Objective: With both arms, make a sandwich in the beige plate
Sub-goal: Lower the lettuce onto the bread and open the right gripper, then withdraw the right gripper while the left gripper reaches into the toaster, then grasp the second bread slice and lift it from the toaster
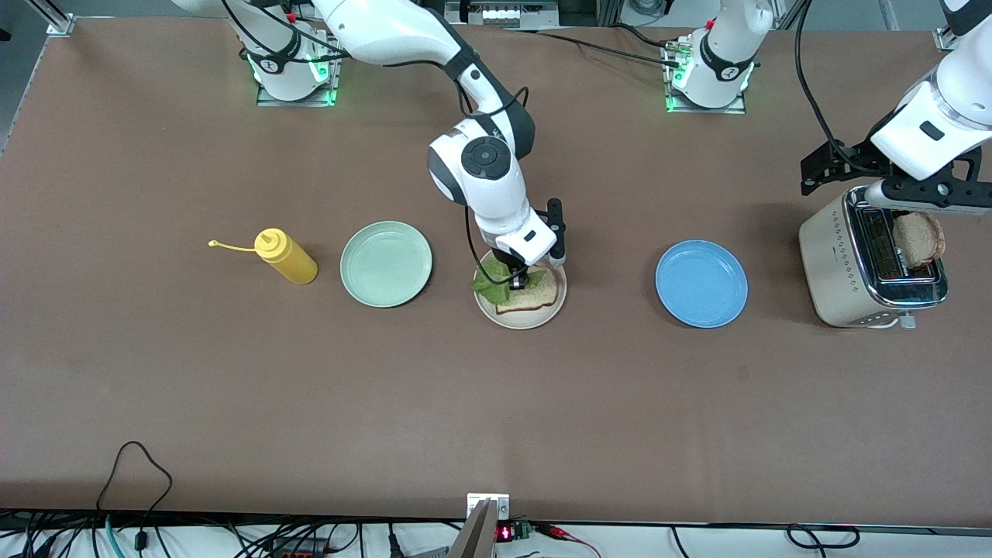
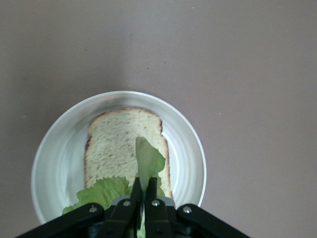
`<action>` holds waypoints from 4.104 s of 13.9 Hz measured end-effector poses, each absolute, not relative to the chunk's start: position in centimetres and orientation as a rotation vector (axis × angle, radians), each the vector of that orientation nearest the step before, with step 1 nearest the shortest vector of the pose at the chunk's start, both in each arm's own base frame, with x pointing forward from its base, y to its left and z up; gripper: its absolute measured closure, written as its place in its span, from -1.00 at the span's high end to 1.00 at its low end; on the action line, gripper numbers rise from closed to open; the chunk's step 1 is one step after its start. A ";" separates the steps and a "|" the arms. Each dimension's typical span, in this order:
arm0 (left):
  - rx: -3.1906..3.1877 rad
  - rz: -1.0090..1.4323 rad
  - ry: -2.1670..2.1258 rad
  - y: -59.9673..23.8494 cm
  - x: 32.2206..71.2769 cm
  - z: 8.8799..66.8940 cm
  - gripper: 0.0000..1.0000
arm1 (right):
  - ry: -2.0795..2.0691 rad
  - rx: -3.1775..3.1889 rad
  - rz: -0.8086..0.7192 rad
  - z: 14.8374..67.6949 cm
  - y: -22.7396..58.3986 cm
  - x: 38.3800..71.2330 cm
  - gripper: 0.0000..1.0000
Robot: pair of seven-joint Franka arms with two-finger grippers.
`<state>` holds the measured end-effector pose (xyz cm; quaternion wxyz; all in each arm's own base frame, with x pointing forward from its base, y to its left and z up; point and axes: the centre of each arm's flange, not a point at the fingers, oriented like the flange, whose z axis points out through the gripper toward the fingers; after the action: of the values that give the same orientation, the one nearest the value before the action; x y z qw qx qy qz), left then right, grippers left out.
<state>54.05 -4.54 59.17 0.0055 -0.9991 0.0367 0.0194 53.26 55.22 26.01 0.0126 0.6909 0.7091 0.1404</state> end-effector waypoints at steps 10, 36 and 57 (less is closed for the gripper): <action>-3.128 0.061 0.115 -4.5 54.1 59.2 1.00 | 2.139 2.206 0.575 28.5 58.1 51.9 0.38; -3.137 0.321 0.100 22.9 56.8 44.6 0.97 | 0.279 3.139 0.232 56.1 13.5 66.5 1.00; -3.224 0.528 -0.053 29.4 55.1 41.9 -0.74 | 0.111 3.219 0.171 61.7 5.7 60.0 1.00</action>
<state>55.07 29.38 41.89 -0.0626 -0.9848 -0.0163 0.1612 60.01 5.68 61.66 -0.0419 0.9971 0.0345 0.0531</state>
